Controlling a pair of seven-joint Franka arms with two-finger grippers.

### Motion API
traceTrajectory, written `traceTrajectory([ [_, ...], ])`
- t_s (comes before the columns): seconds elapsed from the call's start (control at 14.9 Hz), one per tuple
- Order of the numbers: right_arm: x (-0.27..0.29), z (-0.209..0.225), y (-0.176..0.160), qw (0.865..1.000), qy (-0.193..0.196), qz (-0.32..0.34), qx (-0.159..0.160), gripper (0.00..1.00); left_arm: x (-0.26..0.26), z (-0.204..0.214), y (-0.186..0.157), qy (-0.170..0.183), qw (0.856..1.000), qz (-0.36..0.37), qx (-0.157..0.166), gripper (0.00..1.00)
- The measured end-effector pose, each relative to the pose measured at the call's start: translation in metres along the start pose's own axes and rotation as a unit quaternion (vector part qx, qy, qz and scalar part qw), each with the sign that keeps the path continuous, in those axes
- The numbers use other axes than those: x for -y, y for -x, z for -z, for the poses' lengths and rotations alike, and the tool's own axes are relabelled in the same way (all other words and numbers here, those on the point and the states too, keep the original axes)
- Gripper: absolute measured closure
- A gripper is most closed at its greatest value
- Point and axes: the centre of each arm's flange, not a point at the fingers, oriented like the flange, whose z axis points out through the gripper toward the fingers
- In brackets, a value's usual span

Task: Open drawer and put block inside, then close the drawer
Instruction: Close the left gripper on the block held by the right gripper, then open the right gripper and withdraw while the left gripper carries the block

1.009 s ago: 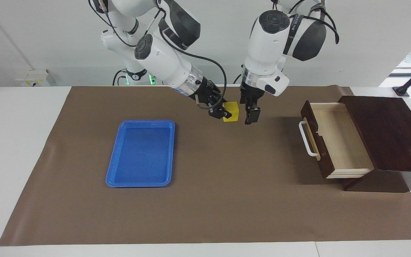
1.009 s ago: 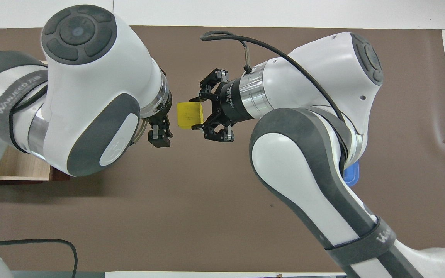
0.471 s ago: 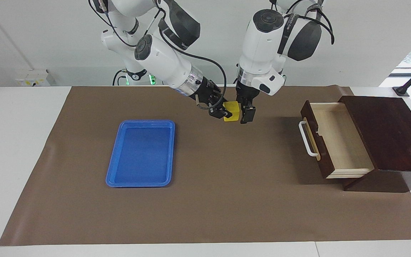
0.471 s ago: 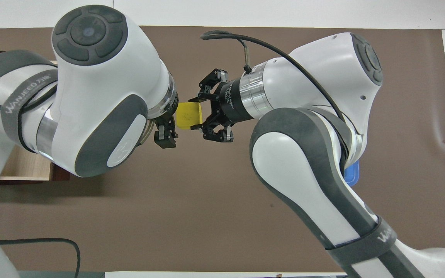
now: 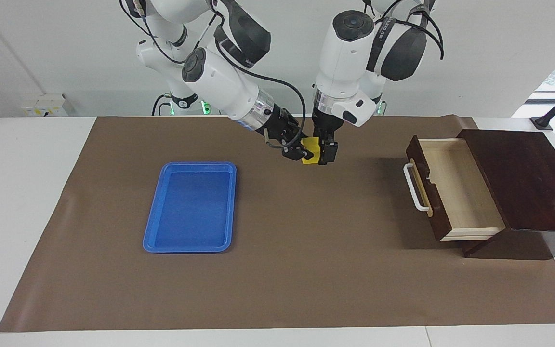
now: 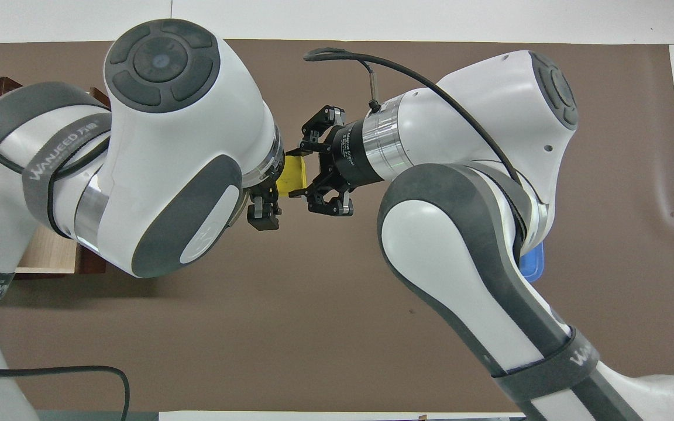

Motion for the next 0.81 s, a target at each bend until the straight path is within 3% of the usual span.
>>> traceTrajectory([
  [0.2,-0.0001,-0.0001,0.0002,1.0,0.0,-0.001,0.002,0.45,0.0027,-0.0004,0.0047,0.0,1.0,-0.002,0.0,0.11],
  [0.27,-0.0001,-0.0001,0.0002,1.0,0.0,-0.001,0.002,0.45,0.003,-0.0003,0.0054,0.0,1.0,-0.002,0.001,0.18],
  [0.4,-0.0014,-0.0015,-0.0005,1.0,0.005,-0.004,0.001,0.45,0.0003,0.001,0.0049,0.007,1.0,0.0,0.005,0.41],
  [0.47,-0.0013,-0.0015,-0.0007,1.0,0.005,-0.006,0.001,0.45,0.0003,0.001,0.005,0.007,1.0,-0.001,0.005,0.45],
  [0.81,-0.0013,-0.0014,-0.0007,1.0,0.005,-0.007,0.001,0.45,0.0003,0.001,0.0051,0.007,1.0,-0.001,0.005,0.45],
])
